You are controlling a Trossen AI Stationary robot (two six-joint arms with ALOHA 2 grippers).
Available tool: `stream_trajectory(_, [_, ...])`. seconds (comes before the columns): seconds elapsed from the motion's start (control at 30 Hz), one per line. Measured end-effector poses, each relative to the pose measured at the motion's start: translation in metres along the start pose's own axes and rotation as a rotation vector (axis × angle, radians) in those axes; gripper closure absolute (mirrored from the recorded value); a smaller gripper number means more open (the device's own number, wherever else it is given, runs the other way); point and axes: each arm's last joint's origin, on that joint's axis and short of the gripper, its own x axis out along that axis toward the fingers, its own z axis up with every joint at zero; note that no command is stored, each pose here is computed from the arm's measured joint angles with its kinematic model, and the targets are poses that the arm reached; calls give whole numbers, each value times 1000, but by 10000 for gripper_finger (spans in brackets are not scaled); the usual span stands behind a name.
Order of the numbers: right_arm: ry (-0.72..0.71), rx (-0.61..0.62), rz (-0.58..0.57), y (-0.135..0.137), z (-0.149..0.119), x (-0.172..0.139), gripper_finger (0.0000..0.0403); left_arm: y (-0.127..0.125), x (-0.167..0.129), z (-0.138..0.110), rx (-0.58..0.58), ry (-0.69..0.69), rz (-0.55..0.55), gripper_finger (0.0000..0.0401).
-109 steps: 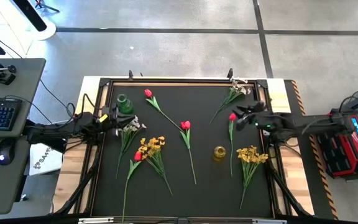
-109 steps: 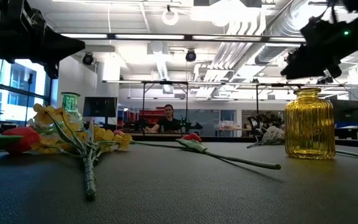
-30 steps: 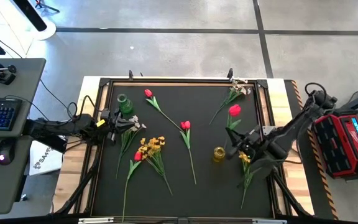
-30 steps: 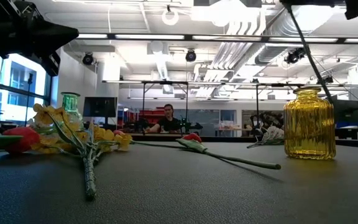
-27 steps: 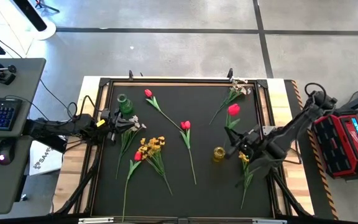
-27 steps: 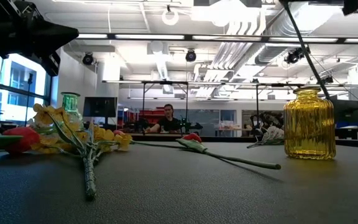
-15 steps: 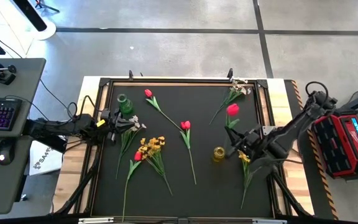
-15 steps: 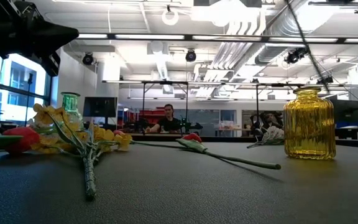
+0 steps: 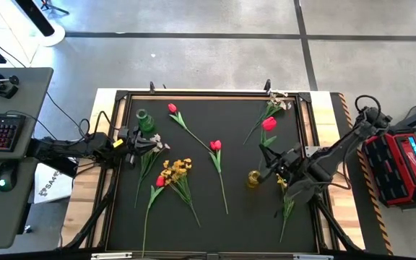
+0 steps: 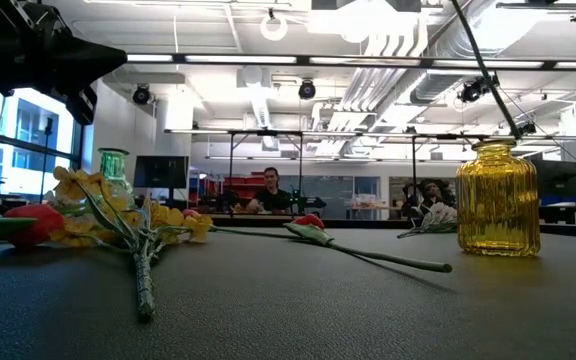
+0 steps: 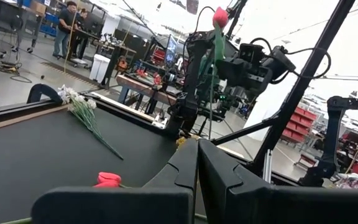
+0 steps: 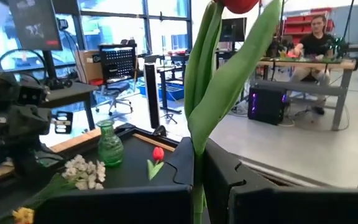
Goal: Sort flowers into vase by color
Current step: Put the middle right red flower into the yellow flower vase
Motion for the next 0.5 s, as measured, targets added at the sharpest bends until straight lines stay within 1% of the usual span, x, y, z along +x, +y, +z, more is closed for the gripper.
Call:
stream_trajectory(0.2, [-1,-1,-25,0,-7,6,403,0,0,0,-2,0,0,401])
stream_trajectory(0.5, [-3,39,-44,1,-5,11,403,0,0,0,1,1,0,401])
